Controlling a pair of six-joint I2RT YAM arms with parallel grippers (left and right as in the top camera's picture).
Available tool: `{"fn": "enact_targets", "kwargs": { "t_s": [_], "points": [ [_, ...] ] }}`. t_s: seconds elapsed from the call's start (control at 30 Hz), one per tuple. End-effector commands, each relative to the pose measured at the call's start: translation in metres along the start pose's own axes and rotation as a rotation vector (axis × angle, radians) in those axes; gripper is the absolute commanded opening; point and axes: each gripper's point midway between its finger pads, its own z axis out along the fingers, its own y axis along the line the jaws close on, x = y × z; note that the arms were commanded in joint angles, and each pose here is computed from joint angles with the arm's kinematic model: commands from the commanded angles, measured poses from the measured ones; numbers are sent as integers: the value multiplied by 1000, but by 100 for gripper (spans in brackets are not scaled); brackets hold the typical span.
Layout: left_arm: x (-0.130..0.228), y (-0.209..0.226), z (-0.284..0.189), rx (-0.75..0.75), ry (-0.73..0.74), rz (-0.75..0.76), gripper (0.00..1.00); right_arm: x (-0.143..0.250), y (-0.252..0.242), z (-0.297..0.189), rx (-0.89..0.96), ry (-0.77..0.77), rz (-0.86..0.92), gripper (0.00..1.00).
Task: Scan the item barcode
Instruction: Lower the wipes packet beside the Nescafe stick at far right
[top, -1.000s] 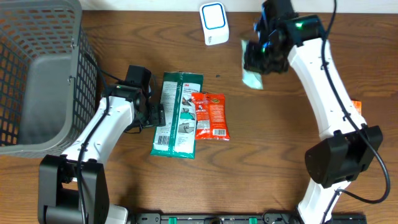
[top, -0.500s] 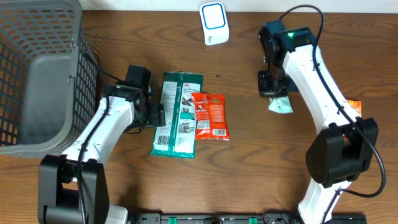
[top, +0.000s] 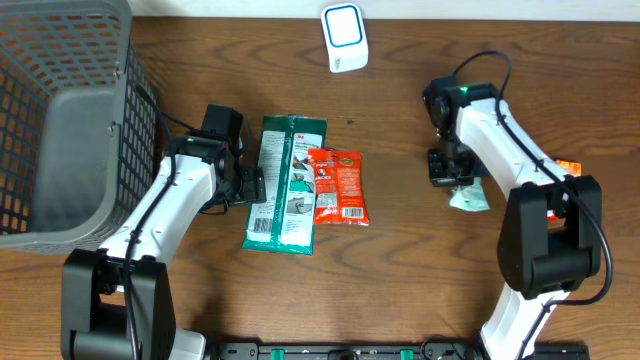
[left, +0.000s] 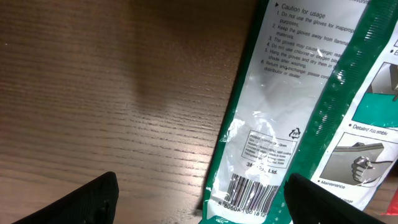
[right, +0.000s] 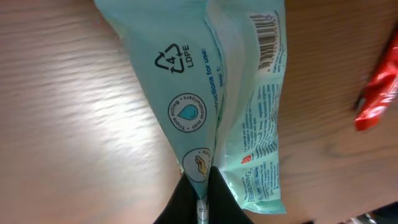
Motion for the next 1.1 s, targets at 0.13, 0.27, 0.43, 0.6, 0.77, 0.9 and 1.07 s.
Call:
{"fn": "enact_targets", "kwargs": {
  "t_s": [0.13, 0.27, 0.43, 0.6, 0.77, 0.9, 1.07],
  "points": [
    [-1, 1, -1, -8, -5, -3, 86, -17, -47, 24, 163, -80, 83, 1],
    [-1, 1, -1, -7, -5, -3, 86, -25, -62, 33, 176, -109, 141, 1],
    [-1, 1, -1, -7, -5, -3, 86, -33, -77, 39, 165, -131, 203, 1],
    [-1, 1, -1, -7, -5, -3, 86, -37, -85, 42, 162, -138, 193, 14],
    [-1, 1, -1, -7, -5, -3, 86, -37, -89, 43, 163, -130, 140, 71],
    [-1, 1, -1, -7, -5, -3, 86, -39, -71, 45, 55, -129, 137, 82],
    [-1, 1, -1, -8, -5, -3, 86, -50, -43, 43, -107, -161, 139, 72]
  ]
}}
